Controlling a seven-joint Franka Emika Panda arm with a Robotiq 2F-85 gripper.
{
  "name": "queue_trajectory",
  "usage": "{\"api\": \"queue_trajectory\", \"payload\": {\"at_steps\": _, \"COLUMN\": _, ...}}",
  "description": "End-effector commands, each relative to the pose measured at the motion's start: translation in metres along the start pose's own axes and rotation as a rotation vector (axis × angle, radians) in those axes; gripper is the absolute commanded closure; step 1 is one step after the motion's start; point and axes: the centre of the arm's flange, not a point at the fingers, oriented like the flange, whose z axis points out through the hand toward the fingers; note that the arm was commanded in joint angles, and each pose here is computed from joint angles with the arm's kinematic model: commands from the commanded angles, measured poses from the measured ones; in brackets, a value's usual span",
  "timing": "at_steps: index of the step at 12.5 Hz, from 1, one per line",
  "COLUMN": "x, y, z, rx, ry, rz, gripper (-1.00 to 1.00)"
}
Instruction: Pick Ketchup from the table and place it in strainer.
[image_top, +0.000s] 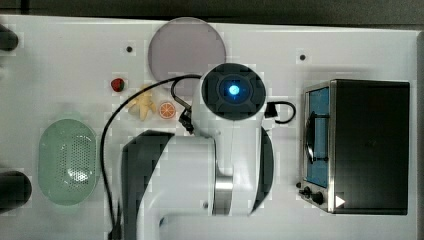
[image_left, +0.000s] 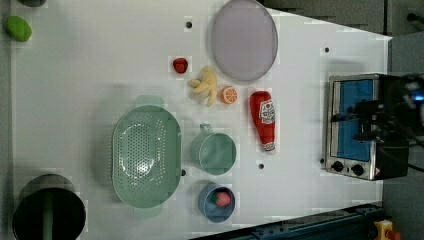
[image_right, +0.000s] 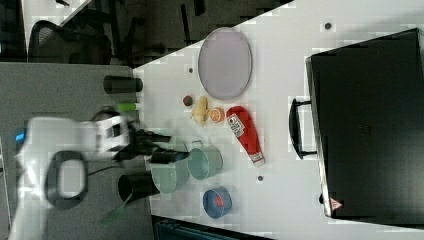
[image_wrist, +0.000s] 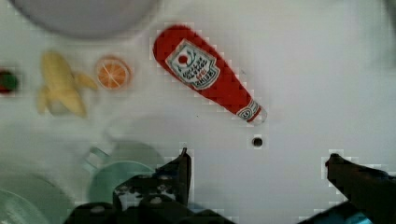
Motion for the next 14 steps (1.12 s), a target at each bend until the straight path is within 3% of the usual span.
{"api": "queue_trajectory", "payload": {"at_steps": 1, "x": 0.01, "y": 0.0, "z": 0.024, "rx": 0.02, "ry": 0.072, "rz": -0.373, "gripper": -1.0}}
{"api": "queue_trajectory", "payload": {"at_steps": 3, "x": 0.018, "y": -0.001, "z": 0.055, "rx": 0.024, "ry": 0.114, "rz": -0.521, "gripper": -1.0}}
{"api": "queue_trajectory", "payload": {"at_steps": 6, "x": 0.018, "y": -0.007, "z": 0.11, "rx": 0.009, "ry": 0.131, "rz": -0.681, "gripper": -1.0}}
{"api": "queue_trajectory", "payload": {"at_steps": 14, "x": 0.031, "y": -0.02, "z": 0.23, "rx": 0.01, "ry": 0.164, "rz": -0.723, "gripper": -1.0}}
